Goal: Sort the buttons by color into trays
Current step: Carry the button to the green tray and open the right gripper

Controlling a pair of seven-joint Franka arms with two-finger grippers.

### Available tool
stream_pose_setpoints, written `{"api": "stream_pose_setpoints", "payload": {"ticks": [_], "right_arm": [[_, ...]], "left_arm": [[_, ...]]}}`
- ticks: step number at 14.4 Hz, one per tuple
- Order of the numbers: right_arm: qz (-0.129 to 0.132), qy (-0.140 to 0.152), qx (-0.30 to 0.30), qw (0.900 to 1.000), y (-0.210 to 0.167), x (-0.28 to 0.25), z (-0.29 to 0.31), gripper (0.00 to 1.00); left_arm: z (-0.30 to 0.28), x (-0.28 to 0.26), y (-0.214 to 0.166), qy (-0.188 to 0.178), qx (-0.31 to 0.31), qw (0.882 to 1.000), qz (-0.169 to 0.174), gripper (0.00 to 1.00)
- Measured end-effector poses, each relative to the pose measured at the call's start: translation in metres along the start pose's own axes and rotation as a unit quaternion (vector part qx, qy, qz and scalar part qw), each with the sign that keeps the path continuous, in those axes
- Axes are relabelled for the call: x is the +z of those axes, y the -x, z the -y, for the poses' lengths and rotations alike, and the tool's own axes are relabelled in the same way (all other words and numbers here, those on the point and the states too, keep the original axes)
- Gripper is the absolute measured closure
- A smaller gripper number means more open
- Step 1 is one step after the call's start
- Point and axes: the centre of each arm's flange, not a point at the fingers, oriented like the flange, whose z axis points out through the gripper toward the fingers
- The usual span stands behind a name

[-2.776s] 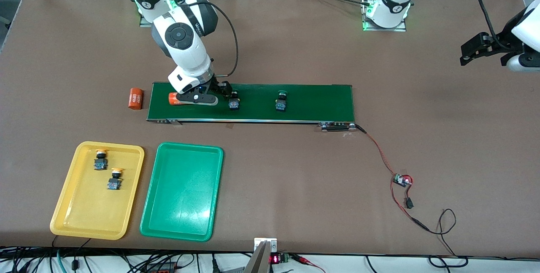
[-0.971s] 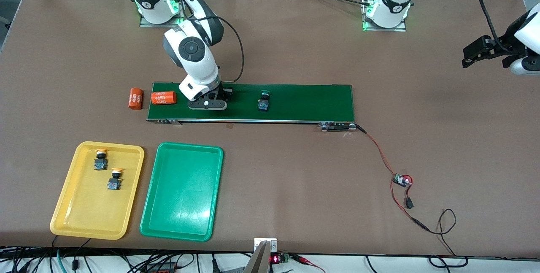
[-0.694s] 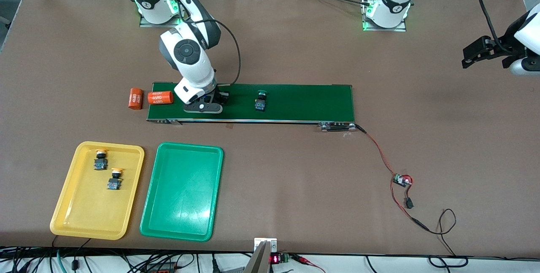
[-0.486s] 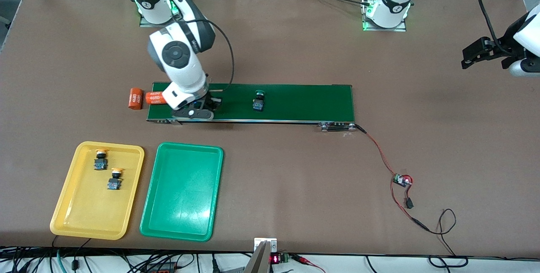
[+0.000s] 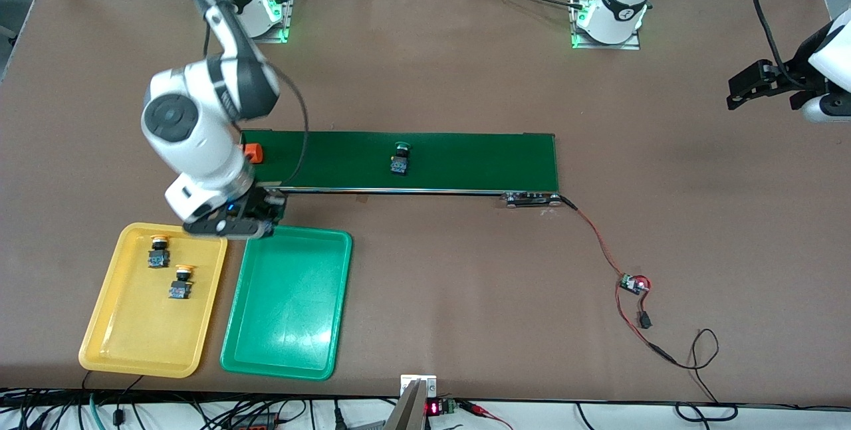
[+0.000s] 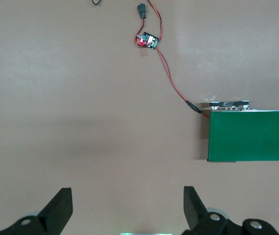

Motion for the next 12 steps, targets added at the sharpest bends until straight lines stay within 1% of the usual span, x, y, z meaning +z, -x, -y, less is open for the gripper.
{"api": "stream_pose_setpoints", "payload": {"ticks": [2, 5, 6, 9, 12], "right_arm": [[0.001, -0.002, -0.007, 1.0, -0.006, 0.051, -0.02, 0.59], [0.016, -0.003, -0.015, 1.0, -0.004, 0.105, -0.019, 0.59], [0.019, -0.003, -0.018, 1.0, -0.006, 0.117, -0.017, 0.59], [0.018, -0.005, -0.02, 1.0, -0.018, 0.139, -0.014, 0.59], [0.019, -0.006, -0.02, 1.0, -0.022, 0.151, -0.013, 0.59]], "left_arm": [[0.0, 0.0, 0.0, 0.0, 0.0, 1.0, 0.0, 0.0], [0.0, 0.0, 0.0, 0.0, 0.0, 1.0, 0.0, 0.0], [0.0, 0.0, -0.001, 0.0, 0.0, 1.0, -0.001, 0.0], [0.001, 0.003, -0.008, 0.001, 0.0, 1.0, -0.014, 0.0], [0.001, 0.01, -0.015, 0.002, 0.0, 1.0, -0.014, 0.0]]}}
